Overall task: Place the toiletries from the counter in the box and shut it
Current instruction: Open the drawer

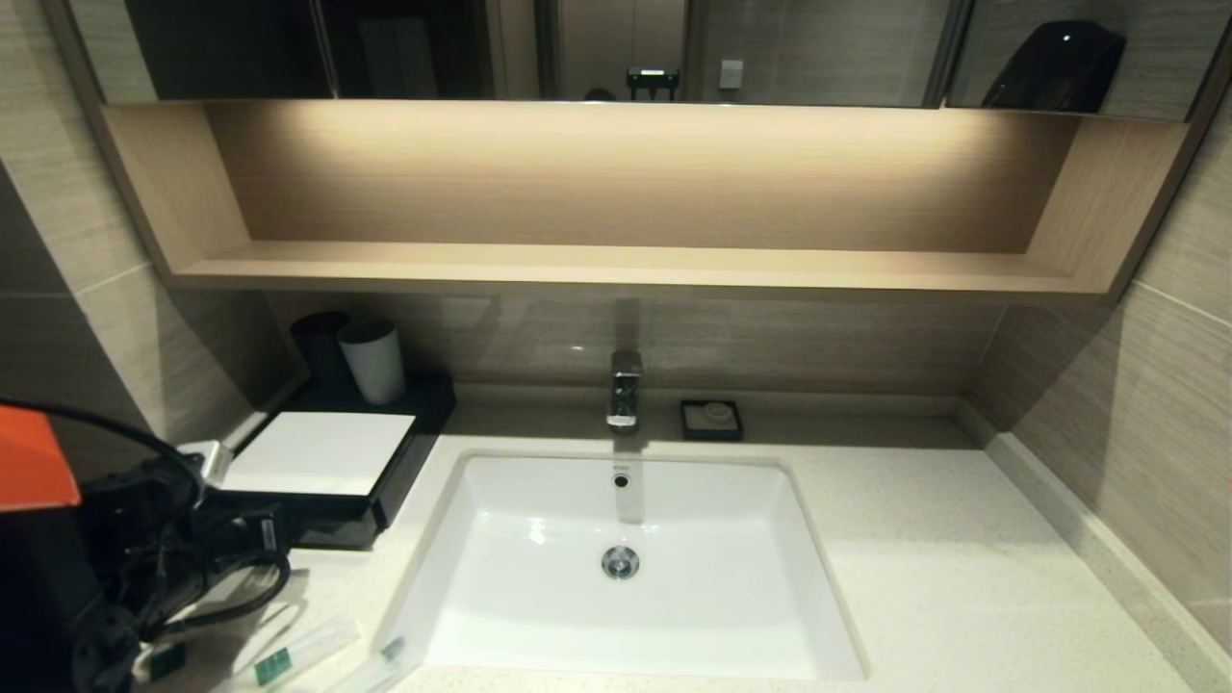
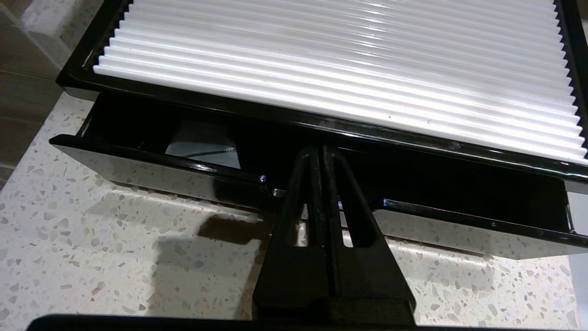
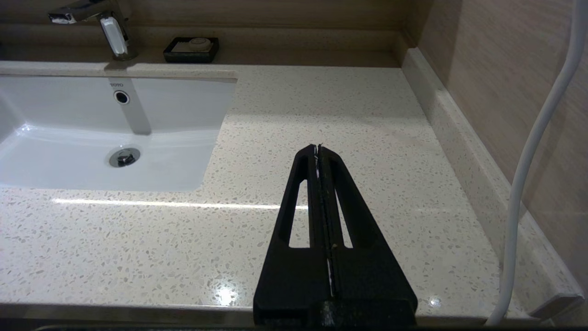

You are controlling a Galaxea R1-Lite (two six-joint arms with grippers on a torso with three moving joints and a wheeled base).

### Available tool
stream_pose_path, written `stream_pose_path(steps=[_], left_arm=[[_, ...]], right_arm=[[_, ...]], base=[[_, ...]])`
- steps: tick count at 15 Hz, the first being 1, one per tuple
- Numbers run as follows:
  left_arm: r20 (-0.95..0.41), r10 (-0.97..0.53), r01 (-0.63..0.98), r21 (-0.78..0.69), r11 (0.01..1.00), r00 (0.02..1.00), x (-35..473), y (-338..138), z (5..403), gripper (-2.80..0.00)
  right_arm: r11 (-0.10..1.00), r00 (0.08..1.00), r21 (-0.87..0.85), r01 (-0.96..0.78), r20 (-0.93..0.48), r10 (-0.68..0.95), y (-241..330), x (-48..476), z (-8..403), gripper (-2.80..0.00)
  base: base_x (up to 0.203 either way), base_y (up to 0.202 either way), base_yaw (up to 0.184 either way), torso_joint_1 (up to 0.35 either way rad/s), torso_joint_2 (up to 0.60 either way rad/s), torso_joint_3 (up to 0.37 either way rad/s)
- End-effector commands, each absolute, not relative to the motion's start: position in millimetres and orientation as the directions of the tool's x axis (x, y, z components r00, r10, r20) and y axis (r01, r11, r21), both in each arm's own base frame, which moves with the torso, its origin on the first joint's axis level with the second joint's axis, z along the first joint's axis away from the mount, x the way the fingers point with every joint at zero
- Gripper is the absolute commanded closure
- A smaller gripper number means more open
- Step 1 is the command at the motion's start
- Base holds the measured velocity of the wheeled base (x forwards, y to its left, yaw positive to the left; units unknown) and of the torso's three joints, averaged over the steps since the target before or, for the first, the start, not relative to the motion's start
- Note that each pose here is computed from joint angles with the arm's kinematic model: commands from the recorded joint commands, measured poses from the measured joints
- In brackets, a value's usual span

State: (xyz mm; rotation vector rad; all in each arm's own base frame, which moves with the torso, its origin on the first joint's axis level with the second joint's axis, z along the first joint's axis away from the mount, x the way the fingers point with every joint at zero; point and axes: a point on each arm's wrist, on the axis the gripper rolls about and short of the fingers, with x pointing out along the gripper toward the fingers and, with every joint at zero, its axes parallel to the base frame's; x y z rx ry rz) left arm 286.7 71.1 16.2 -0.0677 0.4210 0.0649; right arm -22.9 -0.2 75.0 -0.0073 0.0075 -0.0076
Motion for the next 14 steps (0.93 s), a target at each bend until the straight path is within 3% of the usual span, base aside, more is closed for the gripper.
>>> stream_pose_path(steps=[1, 14], left_arm=[[-0.399, 0.047, -0.074, -0.05, 0.996, 0.916, 288.3, 71.2, 17.0, 0.0], [-0.393, 0.048, -0.073, -0.049, 0.996, 0.918, 295.6, 73.1, 13.2, 0.0]], right_arm=[[1.0, 1.0, -0.008, 0.008, -0.008, -0.008, -0.2, -22.9, 75.0, 0.0], [1.0, 1.0, -0.008, 0.008, -0.008, -0.008, -0.2, -22.9, 75.0, 0.0]], base=[[0.0, 0.0, 0.0, 0.0, 0.0, 0.0], [0.0, 0.0, 0.0, 0.0, 0.0, 0.0]])
